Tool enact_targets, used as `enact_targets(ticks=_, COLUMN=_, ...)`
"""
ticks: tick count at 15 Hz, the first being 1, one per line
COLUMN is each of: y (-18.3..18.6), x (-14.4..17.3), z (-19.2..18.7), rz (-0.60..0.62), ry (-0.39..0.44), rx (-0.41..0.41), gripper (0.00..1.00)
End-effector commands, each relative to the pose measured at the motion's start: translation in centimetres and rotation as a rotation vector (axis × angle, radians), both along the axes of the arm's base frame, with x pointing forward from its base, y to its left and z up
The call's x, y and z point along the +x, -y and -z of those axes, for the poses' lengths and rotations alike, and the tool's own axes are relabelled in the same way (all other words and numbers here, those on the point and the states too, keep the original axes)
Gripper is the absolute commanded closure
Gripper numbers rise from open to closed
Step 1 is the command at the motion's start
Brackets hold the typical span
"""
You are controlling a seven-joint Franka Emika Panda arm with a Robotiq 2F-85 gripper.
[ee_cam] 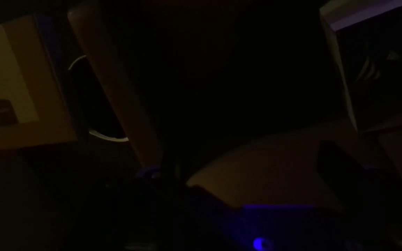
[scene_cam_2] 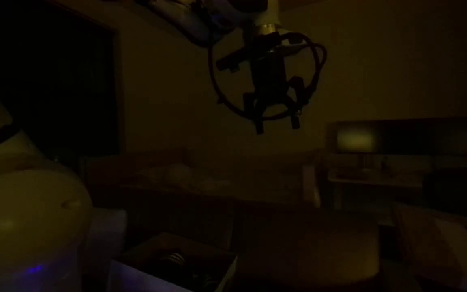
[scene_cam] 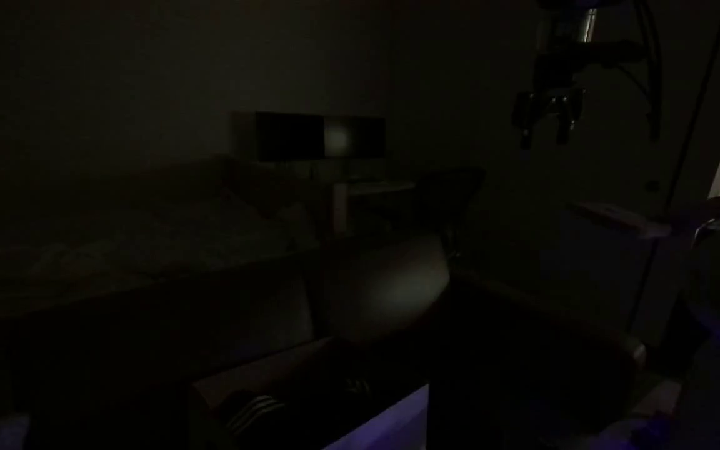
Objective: Put the book inside the box
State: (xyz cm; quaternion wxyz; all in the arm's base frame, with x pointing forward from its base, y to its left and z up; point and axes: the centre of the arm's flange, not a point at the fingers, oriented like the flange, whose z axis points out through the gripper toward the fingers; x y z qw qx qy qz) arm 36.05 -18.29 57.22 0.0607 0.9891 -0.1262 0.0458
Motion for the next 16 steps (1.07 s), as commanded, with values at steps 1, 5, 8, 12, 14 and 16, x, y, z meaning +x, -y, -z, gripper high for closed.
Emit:
enact_targets(ticks=1, y=-0.4, x=0.4, z=0.3, rz=0.014, ry=-0.002, rx=-0.023, gripper=0.00)
enact_targets(ticks=5, y=-1.5, x=0.7, z=0.7, rz=0.061, ry=-0.001, rx=-0.068, gripper=0.00)
enact_targets(ticks=8, y=-1.5, x=1.5, z=1.7, rz=0.095, ry=-0.021, rx=-0.133, gripper=0.00)
enact_targets(ticks=12, y=-0.1, x=2.2, z=3.2, rz=0.159, ry=-0.048, rx=-0.215, gripper=0.00)
enact_targets(ticks=14, y=1.1, x=2.4, z=4.3, rz=0.206, ry=-0.060, rx=-0.251, gripper=0.00)
enact_targets(ticks=16, y=2.6, x=2.4, z=5.6, rz=0.254, ry=-0.079, rx=-0.297, gripper=0.00)
